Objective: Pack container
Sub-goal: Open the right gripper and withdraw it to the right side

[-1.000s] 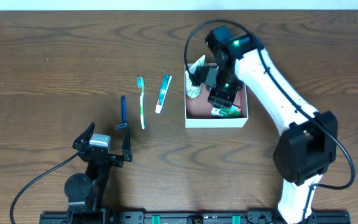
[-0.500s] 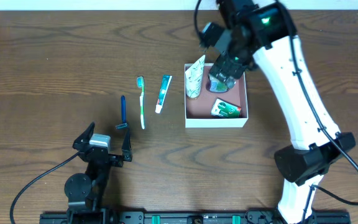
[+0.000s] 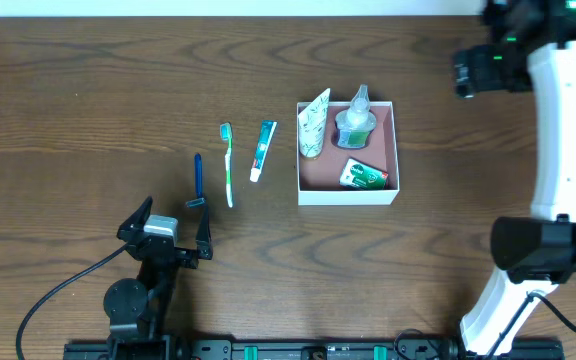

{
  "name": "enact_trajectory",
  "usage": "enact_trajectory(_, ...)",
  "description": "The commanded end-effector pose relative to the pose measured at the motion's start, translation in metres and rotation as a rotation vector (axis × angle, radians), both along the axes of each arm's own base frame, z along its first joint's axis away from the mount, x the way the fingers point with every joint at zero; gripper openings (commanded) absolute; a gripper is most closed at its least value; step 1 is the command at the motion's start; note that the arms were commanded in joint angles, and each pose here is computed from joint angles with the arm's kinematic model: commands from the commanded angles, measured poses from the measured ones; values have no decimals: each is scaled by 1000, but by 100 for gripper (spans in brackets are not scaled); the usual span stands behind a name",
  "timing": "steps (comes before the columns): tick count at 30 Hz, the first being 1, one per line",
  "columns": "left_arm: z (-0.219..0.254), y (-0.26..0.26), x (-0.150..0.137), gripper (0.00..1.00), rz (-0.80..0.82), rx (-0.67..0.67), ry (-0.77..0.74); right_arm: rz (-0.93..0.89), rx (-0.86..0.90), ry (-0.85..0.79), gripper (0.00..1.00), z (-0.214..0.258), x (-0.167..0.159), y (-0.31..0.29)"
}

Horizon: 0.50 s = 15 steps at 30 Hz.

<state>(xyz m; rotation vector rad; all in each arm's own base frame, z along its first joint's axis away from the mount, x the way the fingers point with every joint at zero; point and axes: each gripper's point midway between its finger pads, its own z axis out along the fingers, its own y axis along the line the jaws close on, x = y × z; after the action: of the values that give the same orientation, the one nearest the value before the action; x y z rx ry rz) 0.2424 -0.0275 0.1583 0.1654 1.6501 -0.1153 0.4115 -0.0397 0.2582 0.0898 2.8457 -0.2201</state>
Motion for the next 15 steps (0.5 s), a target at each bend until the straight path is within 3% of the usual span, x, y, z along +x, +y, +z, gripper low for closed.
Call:
enact_trajectory(1,-16,-2,-1,98,-13,6,44,-208,70,-67,99,15,-6,-22)
enact_trajectory(15,-16,-2,-1,98,-13,6,44,-496,155,-141,99,14,-7,-81)
